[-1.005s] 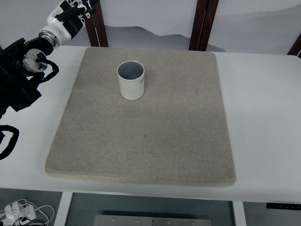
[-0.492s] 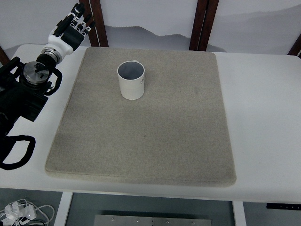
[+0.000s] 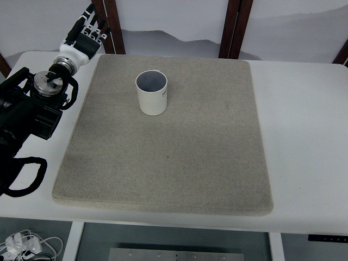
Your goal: Flip white cup upright
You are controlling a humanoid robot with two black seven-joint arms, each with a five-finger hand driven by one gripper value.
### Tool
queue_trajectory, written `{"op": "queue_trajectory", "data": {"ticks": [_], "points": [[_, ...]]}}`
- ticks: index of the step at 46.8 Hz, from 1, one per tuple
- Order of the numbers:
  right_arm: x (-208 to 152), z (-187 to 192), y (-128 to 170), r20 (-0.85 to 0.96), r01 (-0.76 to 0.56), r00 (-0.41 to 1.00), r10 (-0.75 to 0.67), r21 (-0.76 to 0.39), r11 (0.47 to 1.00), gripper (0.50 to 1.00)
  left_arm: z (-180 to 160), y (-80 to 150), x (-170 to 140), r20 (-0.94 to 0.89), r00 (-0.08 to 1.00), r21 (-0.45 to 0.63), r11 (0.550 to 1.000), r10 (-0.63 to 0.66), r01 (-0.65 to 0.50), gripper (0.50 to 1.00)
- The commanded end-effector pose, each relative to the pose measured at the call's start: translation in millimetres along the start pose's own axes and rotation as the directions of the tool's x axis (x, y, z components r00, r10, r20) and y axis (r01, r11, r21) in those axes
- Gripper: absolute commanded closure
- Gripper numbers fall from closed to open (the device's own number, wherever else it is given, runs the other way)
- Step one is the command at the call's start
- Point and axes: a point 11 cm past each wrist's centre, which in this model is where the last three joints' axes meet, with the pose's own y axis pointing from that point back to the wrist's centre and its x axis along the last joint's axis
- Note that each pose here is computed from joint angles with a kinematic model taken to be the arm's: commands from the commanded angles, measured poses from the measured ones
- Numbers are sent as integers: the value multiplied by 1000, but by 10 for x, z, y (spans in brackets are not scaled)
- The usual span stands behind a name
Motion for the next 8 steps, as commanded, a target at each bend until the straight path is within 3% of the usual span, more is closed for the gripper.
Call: {"op": "queue_trajectory", "data": {"ticks": [1, 8], "points": [[0, -2, 0, -2, 0, 1000, 0, 0, 1000, 548, -3, -1, -8, 5, 1000, 0, 1000, -6, 6, 504], [-2, 0, 0, -2, 1, 1000, -2, -1, 1000, 548, 3, -1, -6, 11, 1000, -5, 1000, -4, 4, 504]]}}
